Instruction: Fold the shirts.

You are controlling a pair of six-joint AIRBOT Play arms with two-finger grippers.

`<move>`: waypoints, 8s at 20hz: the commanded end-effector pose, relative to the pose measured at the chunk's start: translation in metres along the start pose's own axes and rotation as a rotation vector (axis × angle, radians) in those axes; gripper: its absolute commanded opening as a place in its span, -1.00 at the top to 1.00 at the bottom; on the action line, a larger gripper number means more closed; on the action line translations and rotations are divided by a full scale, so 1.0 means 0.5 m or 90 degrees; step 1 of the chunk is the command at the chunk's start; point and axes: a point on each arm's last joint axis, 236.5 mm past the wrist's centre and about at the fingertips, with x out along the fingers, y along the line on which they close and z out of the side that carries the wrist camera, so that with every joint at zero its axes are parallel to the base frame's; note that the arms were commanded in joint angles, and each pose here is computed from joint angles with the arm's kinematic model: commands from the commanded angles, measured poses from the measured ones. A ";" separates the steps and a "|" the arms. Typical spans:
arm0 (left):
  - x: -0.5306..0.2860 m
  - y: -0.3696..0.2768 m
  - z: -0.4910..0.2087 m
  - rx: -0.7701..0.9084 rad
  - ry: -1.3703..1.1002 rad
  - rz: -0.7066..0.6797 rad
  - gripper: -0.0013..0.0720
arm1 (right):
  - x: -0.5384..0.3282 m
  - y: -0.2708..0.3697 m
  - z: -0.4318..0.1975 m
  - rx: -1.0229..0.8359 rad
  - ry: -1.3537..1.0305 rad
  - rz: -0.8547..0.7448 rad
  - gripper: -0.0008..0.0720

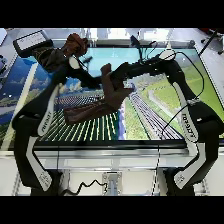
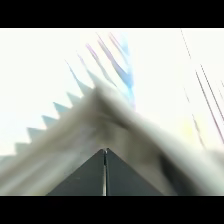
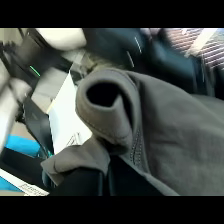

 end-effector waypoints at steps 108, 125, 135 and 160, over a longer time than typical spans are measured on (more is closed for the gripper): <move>-0.406 0.213 -0.003 -0.030 -0.099 0.084 0.93 | 0.228 -0.400 -0.269 0.348 0.228 -0.147 0.15; -0.402 0.168 0.001 -0.026 -0.102 0.024 0.93 | -0.111 -0.444 -0.086 0.145 0.103 -0.438 0.88; -0.376 0.099 -0.011 0.003 -0.076 -0.021 0.93 | -0.198 -0.519 -0.184 0.227 0.175 -0.534 0.88; 0.083 0.103 -0.141 -0.060 0.066 0.010 -0.84 | -0.280 -0.520 -0.200 0.209 0.208 -0.582 -0.06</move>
